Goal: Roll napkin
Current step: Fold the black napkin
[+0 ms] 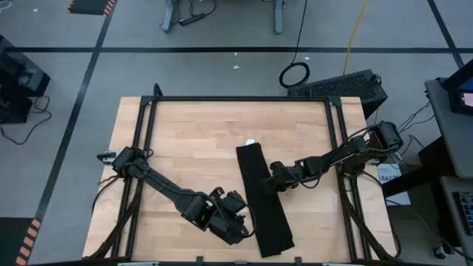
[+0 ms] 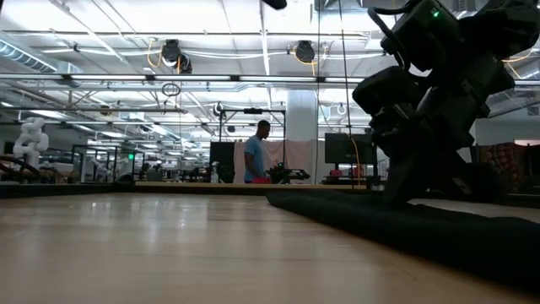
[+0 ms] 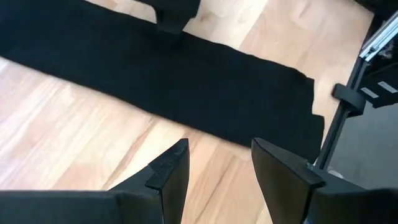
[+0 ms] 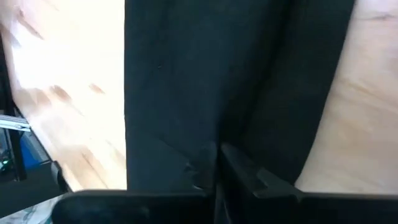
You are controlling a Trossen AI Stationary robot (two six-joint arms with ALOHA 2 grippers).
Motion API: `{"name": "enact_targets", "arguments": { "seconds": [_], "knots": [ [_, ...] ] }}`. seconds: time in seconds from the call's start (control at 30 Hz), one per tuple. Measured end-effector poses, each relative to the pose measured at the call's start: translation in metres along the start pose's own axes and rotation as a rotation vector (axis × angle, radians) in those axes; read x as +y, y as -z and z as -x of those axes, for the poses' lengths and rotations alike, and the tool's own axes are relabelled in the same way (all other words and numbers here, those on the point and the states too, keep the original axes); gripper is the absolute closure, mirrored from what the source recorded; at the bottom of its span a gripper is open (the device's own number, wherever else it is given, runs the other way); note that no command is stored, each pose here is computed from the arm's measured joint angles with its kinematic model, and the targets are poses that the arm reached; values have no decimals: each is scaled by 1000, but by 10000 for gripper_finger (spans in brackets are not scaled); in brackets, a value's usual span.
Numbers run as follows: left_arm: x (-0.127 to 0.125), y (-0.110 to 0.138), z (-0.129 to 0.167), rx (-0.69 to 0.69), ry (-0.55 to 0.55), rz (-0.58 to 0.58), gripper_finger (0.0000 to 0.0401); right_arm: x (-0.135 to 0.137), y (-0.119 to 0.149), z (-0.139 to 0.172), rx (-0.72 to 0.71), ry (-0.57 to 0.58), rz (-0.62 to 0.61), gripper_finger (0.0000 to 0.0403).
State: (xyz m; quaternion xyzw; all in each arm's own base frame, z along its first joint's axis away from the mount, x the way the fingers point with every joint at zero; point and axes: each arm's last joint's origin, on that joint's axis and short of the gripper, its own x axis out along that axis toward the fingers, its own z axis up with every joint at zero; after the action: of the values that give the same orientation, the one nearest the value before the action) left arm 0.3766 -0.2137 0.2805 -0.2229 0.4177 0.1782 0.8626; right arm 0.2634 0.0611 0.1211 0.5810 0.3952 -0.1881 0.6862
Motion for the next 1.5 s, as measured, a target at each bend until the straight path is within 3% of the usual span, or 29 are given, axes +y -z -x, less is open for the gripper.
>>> {"name": "enact_targets", "arguments": {
  "seconds": [0.33, 0.57, 0.73, 1.07, 1.2, 1.5],
  "knots": [
    [1, 13, -8, 32, -2, -22, 223, 7, 1, 14, 27, -38, -16, 400],
    [0, 8, -22, 9, 9, -77, 223, 10, -3, 25, 94, -68, 26, 402],
    [10, 2, -58, 3, 67, -62, 239, 3, -7, 36, 125, 0, 57, 402],
    [54, -10, -110, 10, 108, 4, 291, -8, -8, 57, 130, 109, 119, 403],
    [62, -22, -116, 2, 143, 12, 300, -13, -7, 58, 143, 155, 149, 403],
    [67, -43, -121, -115, 187, -106, 301, -22, -6, 62, 177, 278, 139, 403]
  ]
}}
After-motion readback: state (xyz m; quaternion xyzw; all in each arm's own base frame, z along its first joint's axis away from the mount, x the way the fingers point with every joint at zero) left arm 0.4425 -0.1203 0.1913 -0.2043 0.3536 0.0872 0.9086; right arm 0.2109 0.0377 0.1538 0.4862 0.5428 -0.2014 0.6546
